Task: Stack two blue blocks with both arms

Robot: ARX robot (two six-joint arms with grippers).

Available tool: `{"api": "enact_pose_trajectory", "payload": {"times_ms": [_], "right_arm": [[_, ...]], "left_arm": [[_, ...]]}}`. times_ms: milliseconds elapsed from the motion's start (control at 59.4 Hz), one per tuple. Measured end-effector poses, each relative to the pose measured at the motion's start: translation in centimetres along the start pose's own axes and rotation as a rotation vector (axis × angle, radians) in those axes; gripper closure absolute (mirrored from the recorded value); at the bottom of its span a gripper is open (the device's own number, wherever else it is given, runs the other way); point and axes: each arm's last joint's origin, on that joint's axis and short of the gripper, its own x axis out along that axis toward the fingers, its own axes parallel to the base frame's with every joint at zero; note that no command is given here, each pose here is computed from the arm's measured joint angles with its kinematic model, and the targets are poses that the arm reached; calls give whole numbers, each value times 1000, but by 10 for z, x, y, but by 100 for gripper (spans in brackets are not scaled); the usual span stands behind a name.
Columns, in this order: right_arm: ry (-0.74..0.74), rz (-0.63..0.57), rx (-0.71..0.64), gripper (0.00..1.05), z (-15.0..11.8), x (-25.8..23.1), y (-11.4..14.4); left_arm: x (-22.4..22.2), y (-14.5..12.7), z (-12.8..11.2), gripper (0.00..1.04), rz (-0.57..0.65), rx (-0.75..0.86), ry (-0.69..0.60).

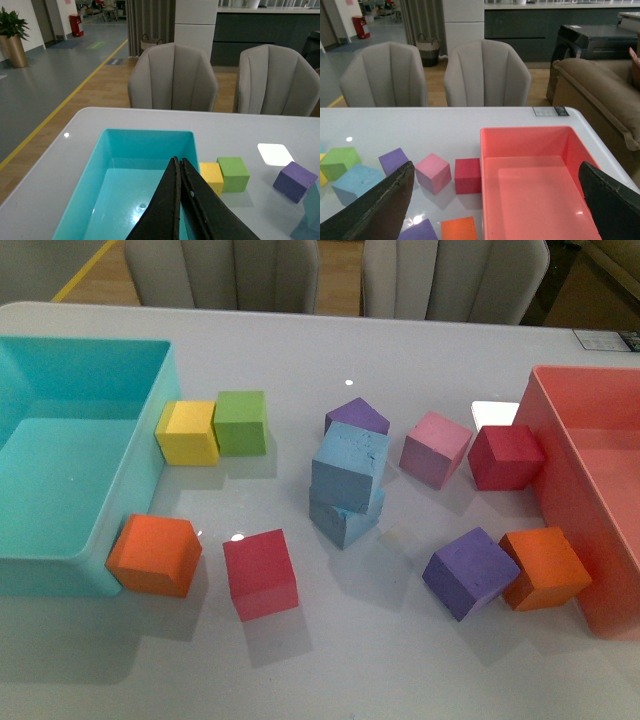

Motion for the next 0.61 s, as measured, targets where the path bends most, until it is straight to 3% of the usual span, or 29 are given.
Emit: {"api": "enact_pose_trajectory", "payload": {"times_ms": [606], "right_arm": [[0,0,0,9,0,0,0]], "left_arm": [[-22,0,4,103,-1,0,-15]]}}
